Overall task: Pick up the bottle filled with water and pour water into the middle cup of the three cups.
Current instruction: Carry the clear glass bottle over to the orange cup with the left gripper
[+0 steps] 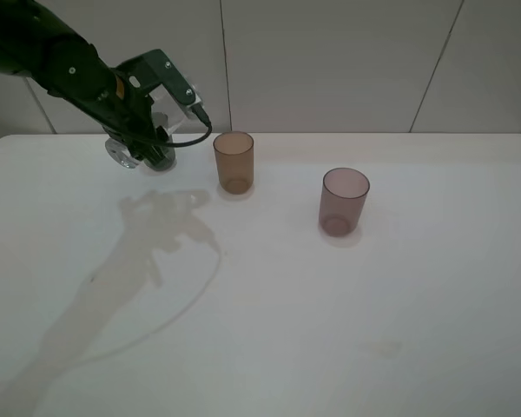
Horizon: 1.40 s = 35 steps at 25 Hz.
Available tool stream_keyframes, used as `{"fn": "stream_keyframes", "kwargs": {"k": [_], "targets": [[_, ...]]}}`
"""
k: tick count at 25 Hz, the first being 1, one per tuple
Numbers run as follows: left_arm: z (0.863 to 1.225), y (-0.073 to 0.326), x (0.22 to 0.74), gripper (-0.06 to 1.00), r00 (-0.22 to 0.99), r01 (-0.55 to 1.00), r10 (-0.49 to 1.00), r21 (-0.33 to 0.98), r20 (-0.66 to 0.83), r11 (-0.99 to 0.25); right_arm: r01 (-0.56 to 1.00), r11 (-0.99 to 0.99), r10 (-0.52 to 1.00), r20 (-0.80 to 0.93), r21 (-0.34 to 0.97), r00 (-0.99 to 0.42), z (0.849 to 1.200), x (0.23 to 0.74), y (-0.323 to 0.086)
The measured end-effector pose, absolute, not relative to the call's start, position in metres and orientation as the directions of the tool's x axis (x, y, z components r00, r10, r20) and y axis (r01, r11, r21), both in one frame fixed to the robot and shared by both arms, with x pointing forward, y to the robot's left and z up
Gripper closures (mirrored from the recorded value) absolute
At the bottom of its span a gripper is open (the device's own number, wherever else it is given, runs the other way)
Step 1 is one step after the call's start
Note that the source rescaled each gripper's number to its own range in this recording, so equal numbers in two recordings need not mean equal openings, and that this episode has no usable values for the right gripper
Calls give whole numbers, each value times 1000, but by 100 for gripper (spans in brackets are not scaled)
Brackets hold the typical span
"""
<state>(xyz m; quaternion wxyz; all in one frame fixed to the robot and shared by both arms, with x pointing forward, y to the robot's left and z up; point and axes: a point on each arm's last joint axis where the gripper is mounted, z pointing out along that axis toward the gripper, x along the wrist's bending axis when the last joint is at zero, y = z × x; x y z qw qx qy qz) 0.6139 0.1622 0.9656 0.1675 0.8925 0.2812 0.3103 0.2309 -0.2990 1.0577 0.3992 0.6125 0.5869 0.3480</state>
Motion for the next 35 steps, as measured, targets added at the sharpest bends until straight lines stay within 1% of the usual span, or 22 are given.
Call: {"fn": "stream_keyframes", "kwargs": {"k": [4, 9, 14, 18, 21, 23, 35], "targets": [[966, 163, 622, 93, 605, 450, 625, 435, 493, -780, 441, 8, 997, -42, 897, 69, 1058, 231, -299], [969, 151, 620, 93, 619, 377, 548, 398, 563, -836, 441, 7, 997, -42, 897, 69, 1058, 231, -299], [970, 142, 616, 93, 636, 345, 503, 368, 585, -863, 441, 7, 997, -42, 897, 69, 1058, 231, -299], [967, 142, 613, 93, 653, 346, 457, 298, 604, -890, 441, 7, 997, -42, 897, 69, 1058, 231, -299], [962, 144, 610, 93, 673, 355, 400, 203, 622, -912, 441, 7, 997, -42, 897, 69, 1058, 231, -299], [959, 143, 608, 93, 682, 351, 372, 164, 630, -922, 441, 7, 997, -42, 897, 69, 1058, 231, -299], [960, 130, 603, 93, 713, 264, 270, 109, 647, -958, 441, 7, 997, -41, 898, 68, 1058, 231, -299]]}}
